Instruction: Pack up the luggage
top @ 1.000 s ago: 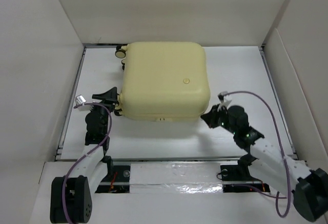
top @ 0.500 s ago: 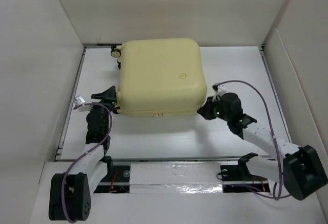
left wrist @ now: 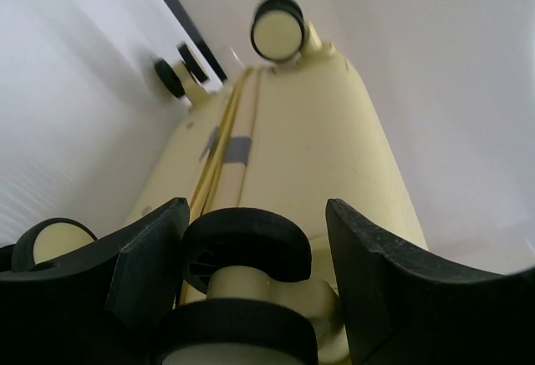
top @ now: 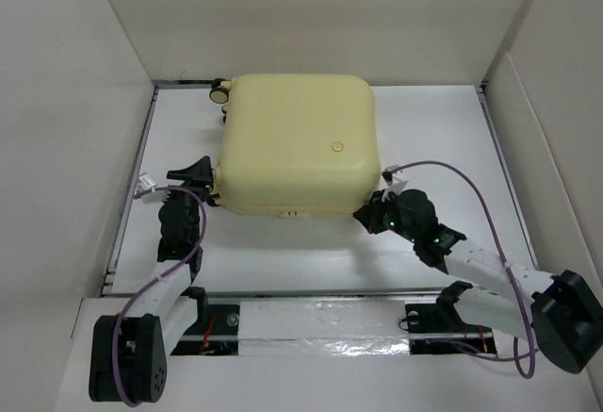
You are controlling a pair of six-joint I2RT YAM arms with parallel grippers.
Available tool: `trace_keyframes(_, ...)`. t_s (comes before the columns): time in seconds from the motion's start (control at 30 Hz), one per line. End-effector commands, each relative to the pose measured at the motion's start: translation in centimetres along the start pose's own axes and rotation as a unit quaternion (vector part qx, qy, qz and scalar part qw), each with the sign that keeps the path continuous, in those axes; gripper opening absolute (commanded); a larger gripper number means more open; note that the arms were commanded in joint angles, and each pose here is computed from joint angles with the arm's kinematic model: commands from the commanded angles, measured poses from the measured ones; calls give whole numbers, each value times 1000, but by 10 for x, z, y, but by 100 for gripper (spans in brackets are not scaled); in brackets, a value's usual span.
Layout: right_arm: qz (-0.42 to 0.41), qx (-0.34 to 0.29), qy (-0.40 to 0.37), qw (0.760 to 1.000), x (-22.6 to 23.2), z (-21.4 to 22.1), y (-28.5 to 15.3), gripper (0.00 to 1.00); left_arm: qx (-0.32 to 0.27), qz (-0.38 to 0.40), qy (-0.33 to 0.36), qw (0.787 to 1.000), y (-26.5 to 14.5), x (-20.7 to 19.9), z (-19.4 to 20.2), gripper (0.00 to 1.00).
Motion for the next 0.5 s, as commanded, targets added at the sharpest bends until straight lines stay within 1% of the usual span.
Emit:
trace_keyframes(0.0,-193,-84,-34,977,78,-68,10,0,119,27,22,992,-11,-5,27,0)
trace_keyframes(0.03,-191,-90,-38,977,79,-75,10,0,117,26,25,993,-12,-5,26,0)
trace_keyframes(0.07,-179,-91,-37,979,77,-75,9,0,114,26,27,993,-14,-6,25,0)
trace_keyframes(0.13,-182,-96,-37,978,82,-75,5,0,107,28,30,993,-15,-5,23,0)
trace_keyframes(0.2,-170,-93,-33,981,89,-70,5,0,121,30,30,992,-17,-4,30,0)
trace_keyframes(0.33,-81,-111,-30,990,64,-72,2,0,126,31,26,991,-16,-4,31,0)
trace_keyframes(0.37,-62,-104,-40,992,57,-71,-1,0,126,33,26,991,-16,-5,31,0)
trace_keyframes(0.4,-57,-113,-43,991,55,-78,-8,0,124,33,27,991,-15,-6,31,0)
trace_keyframes(0.43,-54,-108,-48,992,52,-78,-9,0,119,39,35,992,-12,-12,29,0)
trace_keyframes(0.47,-56,-86,-52,993,52,-72,-11,0,112,16,43,993,-10,-10,27,0)
Point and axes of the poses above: each gripper's point midway between its finger pads, its own y axis out along the fingers, its own x axis along the line the jaws close on, z = x × y, the point moved 9 cm from there along -y, back along the fingers, and after that the axes turned 14 degrees about -y, right-handed, at the moved point
